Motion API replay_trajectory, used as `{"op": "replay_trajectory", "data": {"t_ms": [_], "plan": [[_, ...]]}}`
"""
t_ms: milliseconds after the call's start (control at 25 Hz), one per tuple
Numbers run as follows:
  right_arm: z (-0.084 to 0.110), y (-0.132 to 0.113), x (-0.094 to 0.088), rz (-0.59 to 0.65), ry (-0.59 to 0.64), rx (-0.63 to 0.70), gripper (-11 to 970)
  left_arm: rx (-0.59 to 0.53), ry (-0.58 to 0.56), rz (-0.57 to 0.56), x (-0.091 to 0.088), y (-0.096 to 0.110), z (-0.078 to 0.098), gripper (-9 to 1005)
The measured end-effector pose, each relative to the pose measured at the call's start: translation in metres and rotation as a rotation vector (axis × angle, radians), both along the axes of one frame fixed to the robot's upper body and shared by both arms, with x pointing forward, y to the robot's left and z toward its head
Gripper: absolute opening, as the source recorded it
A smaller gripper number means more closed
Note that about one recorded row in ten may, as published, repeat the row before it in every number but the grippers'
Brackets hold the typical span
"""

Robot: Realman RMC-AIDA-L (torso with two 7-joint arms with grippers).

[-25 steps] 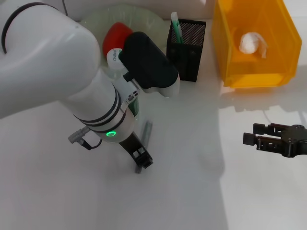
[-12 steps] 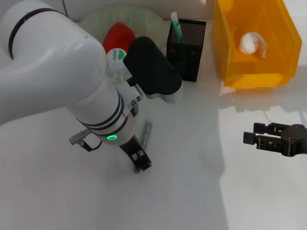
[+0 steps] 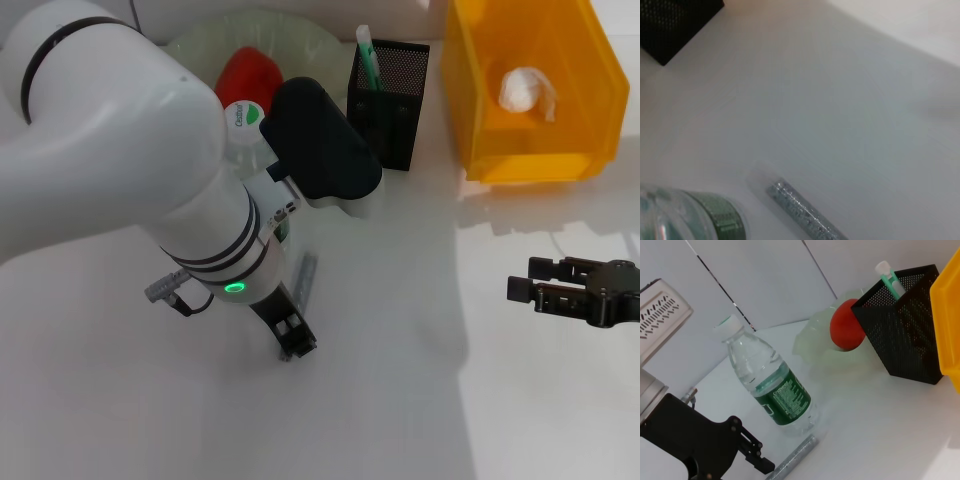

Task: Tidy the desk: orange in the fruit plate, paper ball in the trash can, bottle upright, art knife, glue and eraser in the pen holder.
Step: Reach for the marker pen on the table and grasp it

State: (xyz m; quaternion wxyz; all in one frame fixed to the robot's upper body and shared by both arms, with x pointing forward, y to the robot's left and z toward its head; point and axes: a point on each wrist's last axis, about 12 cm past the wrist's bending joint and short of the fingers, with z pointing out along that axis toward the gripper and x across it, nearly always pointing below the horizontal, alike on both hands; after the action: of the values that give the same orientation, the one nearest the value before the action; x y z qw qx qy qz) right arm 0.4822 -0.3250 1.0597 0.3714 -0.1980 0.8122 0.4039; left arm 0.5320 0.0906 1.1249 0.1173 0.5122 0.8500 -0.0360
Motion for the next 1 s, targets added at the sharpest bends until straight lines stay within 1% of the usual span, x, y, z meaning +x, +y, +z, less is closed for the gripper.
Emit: {"op": "replay_trajectory", "data": {"t_ms": [1000], "plan": [[-0.0036,0.0019,0.0005,-0.001,0.006,0.003,630,0.018,0.003,-0.019,-0.0022,-0.002,-0.0022,447]]}}
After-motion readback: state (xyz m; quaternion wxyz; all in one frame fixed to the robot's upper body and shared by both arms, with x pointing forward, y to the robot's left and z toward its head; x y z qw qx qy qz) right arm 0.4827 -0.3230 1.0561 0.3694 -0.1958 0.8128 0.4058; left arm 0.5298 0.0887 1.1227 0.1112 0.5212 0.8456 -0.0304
